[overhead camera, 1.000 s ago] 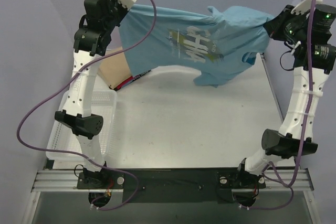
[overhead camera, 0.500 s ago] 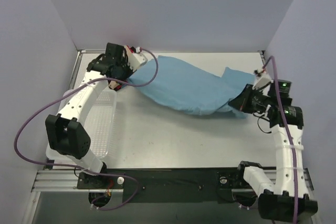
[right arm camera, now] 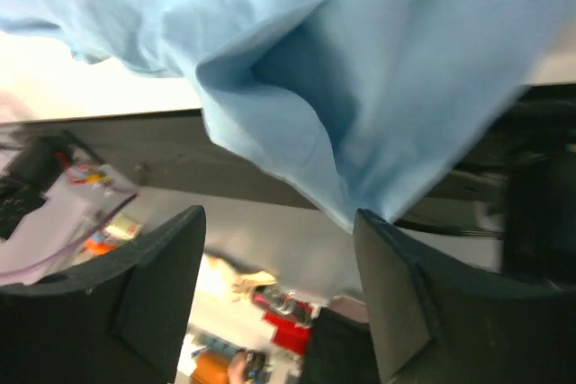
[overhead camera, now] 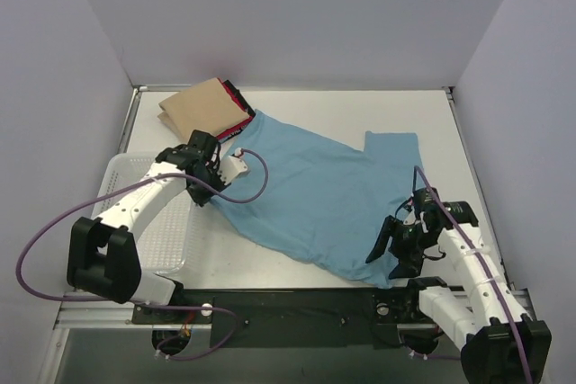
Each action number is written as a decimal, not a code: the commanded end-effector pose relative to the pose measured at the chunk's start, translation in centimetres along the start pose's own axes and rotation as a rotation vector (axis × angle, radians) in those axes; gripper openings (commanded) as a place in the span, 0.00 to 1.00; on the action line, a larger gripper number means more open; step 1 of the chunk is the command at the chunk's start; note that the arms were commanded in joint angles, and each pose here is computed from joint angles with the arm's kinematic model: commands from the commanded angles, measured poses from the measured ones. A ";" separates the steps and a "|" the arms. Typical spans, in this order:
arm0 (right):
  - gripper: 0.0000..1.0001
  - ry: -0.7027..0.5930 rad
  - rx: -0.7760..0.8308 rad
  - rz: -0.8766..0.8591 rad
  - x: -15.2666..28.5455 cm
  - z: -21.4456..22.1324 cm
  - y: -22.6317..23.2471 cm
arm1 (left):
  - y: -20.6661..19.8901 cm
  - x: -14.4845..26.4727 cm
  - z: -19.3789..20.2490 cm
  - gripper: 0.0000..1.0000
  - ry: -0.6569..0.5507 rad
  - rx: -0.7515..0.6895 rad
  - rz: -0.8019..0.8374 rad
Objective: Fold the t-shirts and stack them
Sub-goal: Flatten out the tshirt
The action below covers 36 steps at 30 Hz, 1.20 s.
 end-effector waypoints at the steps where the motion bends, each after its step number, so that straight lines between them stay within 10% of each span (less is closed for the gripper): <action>1: 0.67 -0.209 -0.057 0.238 4.1 -2.1 -1.8 | -0.2 1.8 -0.5 0.00 -0.044 -0.026 -0.014; 6: 0.66 -0.426 -0.041 0.234 5.3 -7.8 0.4 | -0.9 2.1 -0.7 0.00 -0.058 -0.038 0.004; 11: 0.45 -0.332 0.027 0.165 0.9 -11.4 2.4 | -1.3 2.2 -1.1 0.00 -0.072 -0.039 0.001; 27: 0.47 -0.162 0.172 0.140 -5.4 -12.1 3.9 | -2.2 2.0 -0.8 0.00 -0.063 -0.022 0.023; 36: 0.00 -0.206 0.164 0.139 -4.5 -14.3 4.2 | -2.2 2.0 -0.8 0.00 -0.061 -0.021 0.025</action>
Point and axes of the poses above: each gripper's point midway between its finger pads, its own x axis back along the fingers, its own y axis along the line the jaws close on, z = x × y, the point moved 2 cm from there along x, back along the fingers, and after that the axes turned 7 degrees about -x, right-handed, at the moved point
